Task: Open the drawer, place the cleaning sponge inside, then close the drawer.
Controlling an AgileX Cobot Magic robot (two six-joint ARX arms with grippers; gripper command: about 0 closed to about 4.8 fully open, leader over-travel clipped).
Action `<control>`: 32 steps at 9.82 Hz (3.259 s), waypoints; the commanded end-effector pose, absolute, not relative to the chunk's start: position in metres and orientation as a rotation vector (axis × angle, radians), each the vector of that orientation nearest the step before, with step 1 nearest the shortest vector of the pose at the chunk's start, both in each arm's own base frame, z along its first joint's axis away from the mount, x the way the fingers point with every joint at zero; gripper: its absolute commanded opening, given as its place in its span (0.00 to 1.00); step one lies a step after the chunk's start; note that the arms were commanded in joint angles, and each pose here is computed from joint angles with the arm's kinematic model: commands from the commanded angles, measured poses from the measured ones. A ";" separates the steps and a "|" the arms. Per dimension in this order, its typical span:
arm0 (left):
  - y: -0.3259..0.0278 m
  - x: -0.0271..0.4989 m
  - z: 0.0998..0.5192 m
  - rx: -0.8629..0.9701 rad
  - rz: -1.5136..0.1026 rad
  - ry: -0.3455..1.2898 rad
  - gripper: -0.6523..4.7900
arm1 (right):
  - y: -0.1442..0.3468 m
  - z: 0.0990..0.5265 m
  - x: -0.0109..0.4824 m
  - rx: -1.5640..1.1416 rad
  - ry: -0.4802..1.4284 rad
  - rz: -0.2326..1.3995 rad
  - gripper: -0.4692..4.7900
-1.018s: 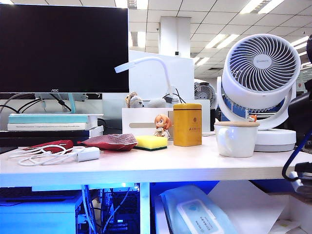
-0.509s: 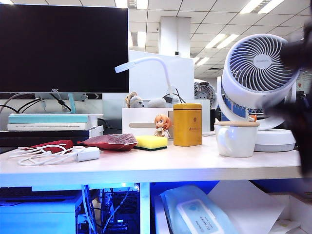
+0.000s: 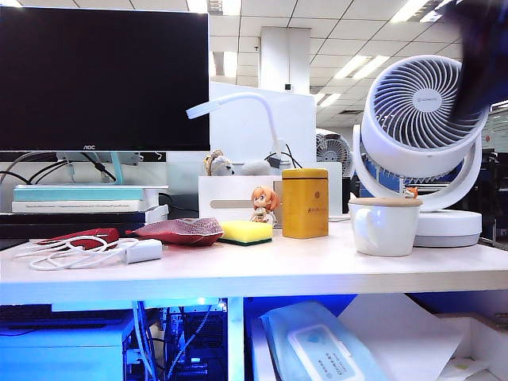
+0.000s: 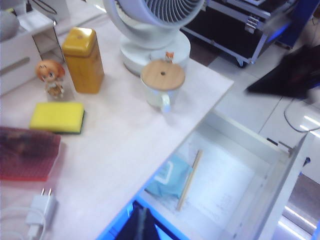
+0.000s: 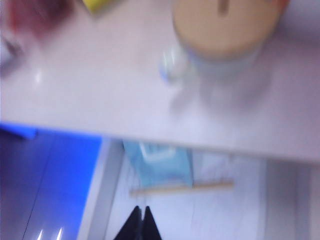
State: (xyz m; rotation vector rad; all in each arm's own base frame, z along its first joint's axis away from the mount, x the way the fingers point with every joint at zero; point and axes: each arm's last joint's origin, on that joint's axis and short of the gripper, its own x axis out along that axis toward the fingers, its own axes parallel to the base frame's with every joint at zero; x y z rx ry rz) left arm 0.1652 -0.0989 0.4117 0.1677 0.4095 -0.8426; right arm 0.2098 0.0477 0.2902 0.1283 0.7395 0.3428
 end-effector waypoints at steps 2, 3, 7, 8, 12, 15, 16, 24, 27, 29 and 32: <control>-0.104 0.175 0.416 0.160 -0.838 0.345 0.11 | 0.040 0.343 0.159 0.136 0.399 0.438 0.08; -0.108 0.183 0.413 0.150 -0.836 0.355 0.11 | 0.038 0.352 0.144 0.142 0.338 0.469 0.08; -0.151 0.267 0.372 0.079 -0.757 0.356 0.11 | 0.043 0.366 0.109 0.121 0.222 0.637 0.08; -0.163 0.295 0.352 0.098 -0.682 0.340 0.11 | 0.046 0.366 0.106 0.112 0.224 0.686 0.08; -0.200 0.374 0.256 0.116 -0.617 0.407 0.85 | 0.049 0.364 0.103 0.110 0.241 0.715 0.67; -0.234 0.444 0.230 0.128 -0.538 0.388 1.00 | 0.049 0.363 0.103 0.150 0.266 0.716 0.67; -0.243 0.462 0.205 0.096 -0.509 0.431 1.00 | 0.049 0.363 0.103 0.150 0.267 0.716 0.67; -0.234 0.422 0.255 0.008 -0.787 0.669 0.11 | 0.047 0.351 0.098 0.092 0.400 0.694 0.08; -0.260 0.357 0.297 -0.005 -1.046 0.830 0.11 | 0.036 0.342 0.079 0.055 0.671 0.543 0.08; -0.331 0.307 0.263 0.098 -1.192 0.963 0.11 | 0.034 0.351 0.074 0.054 0.653 0.538 0.08; -0.375 0.302 0.146 0.104 -1.177 1.249 0.11 | 0.033 0.348 0.073 0.044 0.689 0.513 0.08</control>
